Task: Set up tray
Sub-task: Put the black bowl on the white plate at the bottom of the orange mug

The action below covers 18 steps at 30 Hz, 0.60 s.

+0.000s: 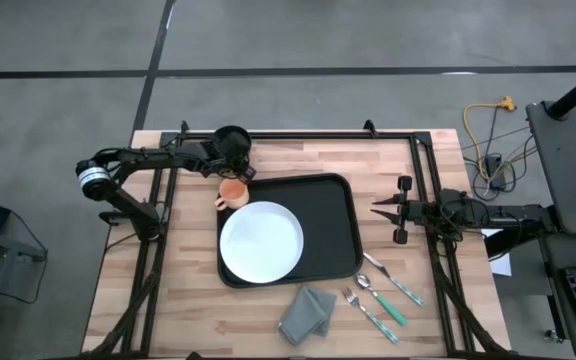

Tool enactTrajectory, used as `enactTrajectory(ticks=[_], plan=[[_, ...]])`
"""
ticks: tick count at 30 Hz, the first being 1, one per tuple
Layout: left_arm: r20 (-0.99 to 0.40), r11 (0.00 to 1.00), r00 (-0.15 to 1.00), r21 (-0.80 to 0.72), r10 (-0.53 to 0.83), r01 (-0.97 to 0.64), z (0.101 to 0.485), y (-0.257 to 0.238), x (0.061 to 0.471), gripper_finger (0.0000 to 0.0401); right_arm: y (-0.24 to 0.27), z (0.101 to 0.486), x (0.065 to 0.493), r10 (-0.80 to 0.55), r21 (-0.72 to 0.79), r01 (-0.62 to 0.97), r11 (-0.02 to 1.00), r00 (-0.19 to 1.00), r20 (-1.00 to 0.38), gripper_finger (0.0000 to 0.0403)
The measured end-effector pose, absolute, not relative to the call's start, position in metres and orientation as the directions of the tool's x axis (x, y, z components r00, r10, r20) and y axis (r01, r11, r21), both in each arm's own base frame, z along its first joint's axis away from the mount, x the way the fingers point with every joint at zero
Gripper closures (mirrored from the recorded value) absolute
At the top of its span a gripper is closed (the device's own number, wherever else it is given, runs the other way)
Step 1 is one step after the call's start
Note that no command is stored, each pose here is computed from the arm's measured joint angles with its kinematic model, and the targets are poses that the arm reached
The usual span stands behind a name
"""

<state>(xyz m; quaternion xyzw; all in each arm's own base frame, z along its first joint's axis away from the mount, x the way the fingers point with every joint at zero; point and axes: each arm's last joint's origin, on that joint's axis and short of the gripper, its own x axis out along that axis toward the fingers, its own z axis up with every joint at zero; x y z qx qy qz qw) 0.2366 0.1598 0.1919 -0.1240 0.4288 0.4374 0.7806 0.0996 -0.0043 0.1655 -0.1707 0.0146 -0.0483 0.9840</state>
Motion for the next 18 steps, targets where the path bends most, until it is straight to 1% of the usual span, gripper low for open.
enactTrajectory(ticks=[5, 12, 13, 18], plan=[[-0.776, 0.585, 0.248, 0.184, 0.580, -0.790, 0.1920, 0.1613, 0.2360, 0.0291, -0.0043, 0.1654, 0.0996, -0.100, -0.337, 0.090, 0.937, 0.995, -0.013, 0.0335], [-0.774, 0.585, 0.248, 0.187, 0.582, -0.789, 0.1923, 0.1632, 0.2352, 0.0386, -0.0043, 0.1653, 0.0996, -0.100, -0.336, 0.090, 0.937, 0.995, -0.013, 0.0335], [-0.774, 0.586, 0.246, 0.191, 0.583, -0.788, 0.1922, 0.1635, 0.2348, 0.0393, -0.0043, 0.1653, 0.0996, -0.100, -0.337, 0.090, 0.937, 0.995, -0.013, 0.0335], [-0.774, 0.586, 0.242, 0.198, 0.586, -0.786, 0.1929, 0.1655, 0.2338, 0.0399, -0.0043, 0.1653, 0.0996, -0.100, -0.337, 0.090, 0.937, 0.995, -0.013, 0.0335]])
